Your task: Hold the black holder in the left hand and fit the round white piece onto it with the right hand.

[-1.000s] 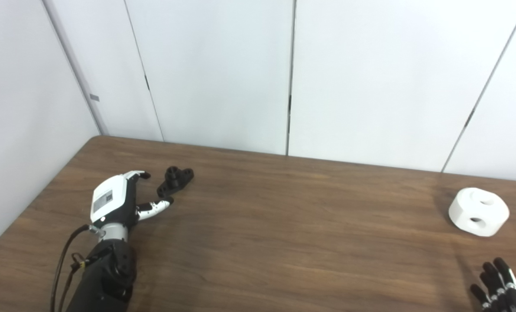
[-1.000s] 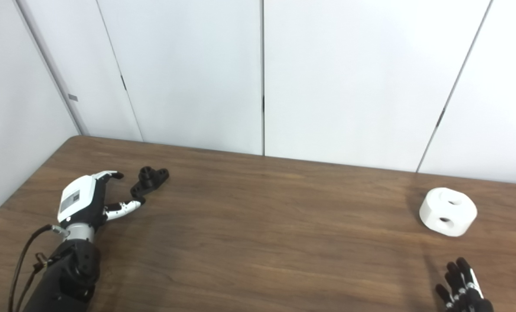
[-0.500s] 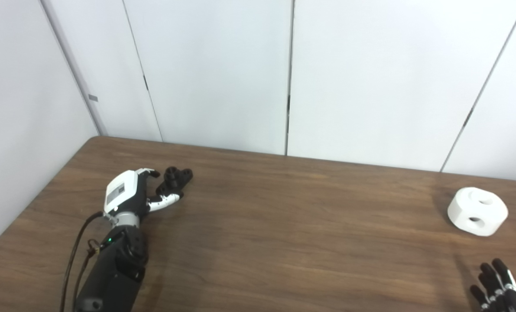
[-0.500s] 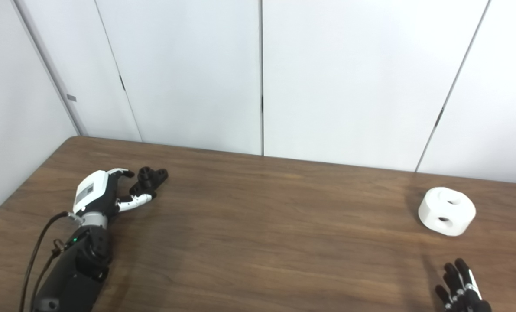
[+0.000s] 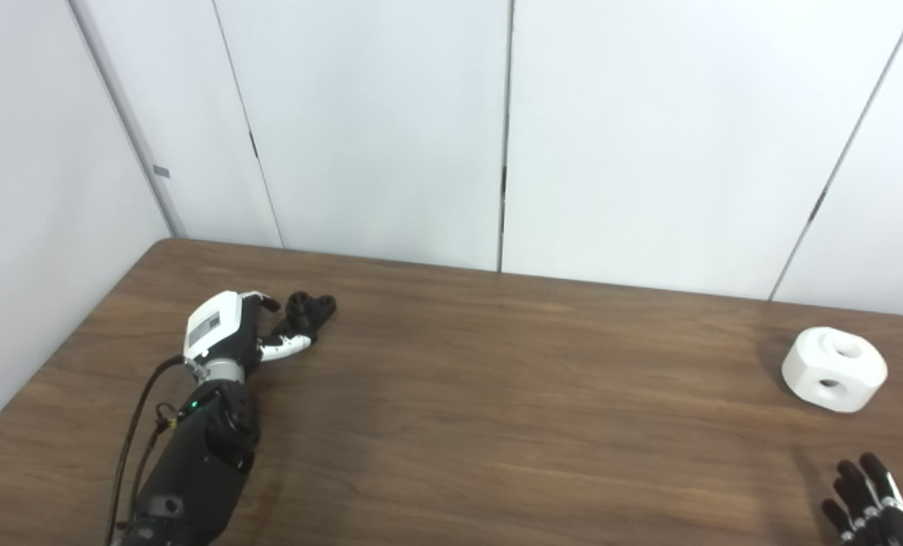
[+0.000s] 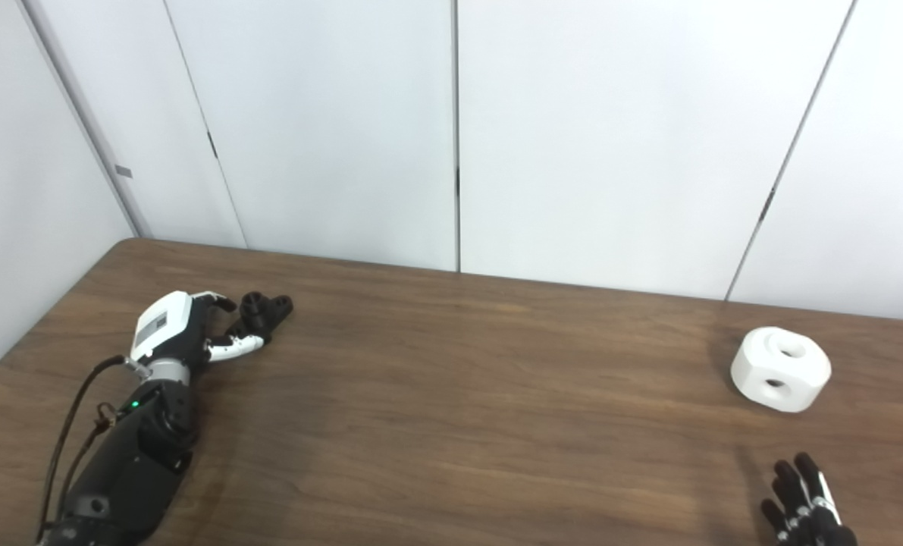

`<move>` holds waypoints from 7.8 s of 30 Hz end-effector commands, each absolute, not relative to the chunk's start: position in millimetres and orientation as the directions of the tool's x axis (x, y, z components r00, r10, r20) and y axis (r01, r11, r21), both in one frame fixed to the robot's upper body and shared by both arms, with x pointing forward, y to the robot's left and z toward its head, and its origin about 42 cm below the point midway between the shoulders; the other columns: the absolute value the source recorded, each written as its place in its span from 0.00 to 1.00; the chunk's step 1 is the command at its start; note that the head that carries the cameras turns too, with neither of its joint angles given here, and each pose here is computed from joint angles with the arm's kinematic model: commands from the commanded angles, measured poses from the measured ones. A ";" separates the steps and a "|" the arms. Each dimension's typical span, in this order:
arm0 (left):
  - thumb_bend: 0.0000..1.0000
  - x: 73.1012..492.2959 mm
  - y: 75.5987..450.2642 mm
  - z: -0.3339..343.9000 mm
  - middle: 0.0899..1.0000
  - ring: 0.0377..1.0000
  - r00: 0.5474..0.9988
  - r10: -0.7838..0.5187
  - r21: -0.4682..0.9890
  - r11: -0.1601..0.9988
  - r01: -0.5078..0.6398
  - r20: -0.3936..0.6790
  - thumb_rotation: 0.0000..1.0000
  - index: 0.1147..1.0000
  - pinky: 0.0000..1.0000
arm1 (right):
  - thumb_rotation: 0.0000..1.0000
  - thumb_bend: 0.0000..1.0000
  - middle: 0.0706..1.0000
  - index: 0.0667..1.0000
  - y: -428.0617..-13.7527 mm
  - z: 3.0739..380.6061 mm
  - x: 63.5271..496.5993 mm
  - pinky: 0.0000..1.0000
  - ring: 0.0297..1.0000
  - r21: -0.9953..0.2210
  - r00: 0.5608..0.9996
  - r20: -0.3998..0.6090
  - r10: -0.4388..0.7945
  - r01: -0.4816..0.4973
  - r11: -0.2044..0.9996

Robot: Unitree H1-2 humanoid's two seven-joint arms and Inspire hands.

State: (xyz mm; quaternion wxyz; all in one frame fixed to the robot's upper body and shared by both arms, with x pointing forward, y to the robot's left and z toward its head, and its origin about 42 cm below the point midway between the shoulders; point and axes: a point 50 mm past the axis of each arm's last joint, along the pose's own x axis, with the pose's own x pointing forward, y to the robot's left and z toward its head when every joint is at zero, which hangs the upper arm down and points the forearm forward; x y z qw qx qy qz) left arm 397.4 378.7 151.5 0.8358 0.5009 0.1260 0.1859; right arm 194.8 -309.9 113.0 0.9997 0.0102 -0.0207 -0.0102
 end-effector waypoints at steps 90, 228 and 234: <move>0.51 232.7 175.4 139.8 0.78 0.87 0.930 -0.362 0.755 0.593 0.280 -0.061 0.05 0.42 0.77 | 1.00 0.58 0.91 1.00 -262.4 140.9 189.4 1.00 0.94 0.002 1.000 0.008 0.016 -0.016 1.000; 0.52 211.2 166.2 107.7 0.84 0.94 0.847 -0.517 0.861 0.369 0.351 -0.124 0.06 0.42 1.00 | 0.27 1.00 0.96 0.80 -368.3 301.5 446.1 0.95 1.00 -0.966 0.984 -0.155 -0.091 -0.131 0.223; 0.52 211.3 165.5 107.9 0.84 0.94 0.848 -0.514 0.858 0.372 0.355 -0.128 0.06 0.42 1.00 | 0.27 0.99 0.96 0.79 -364.0 296.6 448.1 0.96 1.00 -0.965 0.985 -0.151 -0.085 -0.129 0.227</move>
